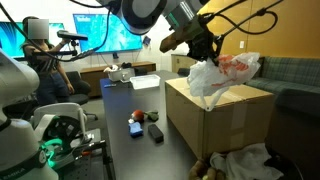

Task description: Put the objects on top of the box on to the table and the objects on the table on to the top of the box

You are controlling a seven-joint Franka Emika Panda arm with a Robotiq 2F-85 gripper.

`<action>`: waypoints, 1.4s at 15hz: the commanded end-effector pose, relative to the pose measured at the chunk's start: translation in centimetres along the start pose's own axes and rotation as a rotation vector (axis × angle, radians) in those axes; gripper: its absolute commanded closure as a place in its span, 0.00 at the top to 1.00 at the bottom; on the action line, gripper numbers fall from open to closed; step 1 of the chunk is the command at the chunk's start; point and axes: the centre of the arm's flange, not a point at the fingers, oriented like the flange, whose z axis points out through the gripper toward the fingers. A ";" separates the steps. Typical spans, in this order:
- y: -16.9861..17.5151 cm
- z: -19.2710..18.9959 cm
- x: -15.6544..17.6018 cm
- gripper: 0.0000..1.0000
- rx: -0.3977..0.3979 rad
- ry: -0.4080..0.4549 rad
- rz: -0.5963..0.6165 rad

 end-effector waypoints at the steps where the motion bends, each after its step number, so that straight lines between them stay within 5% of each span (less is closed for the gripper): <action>1: -1.1 -0.5 9.1 0.01 -0.041 -0.050 -0.057; 6: -4.2 1.2 18.0 0.01 -0.048 -0.118 -0.106; 10: -6.9 6.0 22.3 0.01 -0.013 -0.186 -0.007; 15: -9.1 12.5 25.0 0.01 -0.062 -0.263 0.233; 20: -9.5 15.7 25.5 0.01 -0.023 -0.308 0.290; 21: -9.6 15.7 25.4 0.27 -0.015 -0.315 0.289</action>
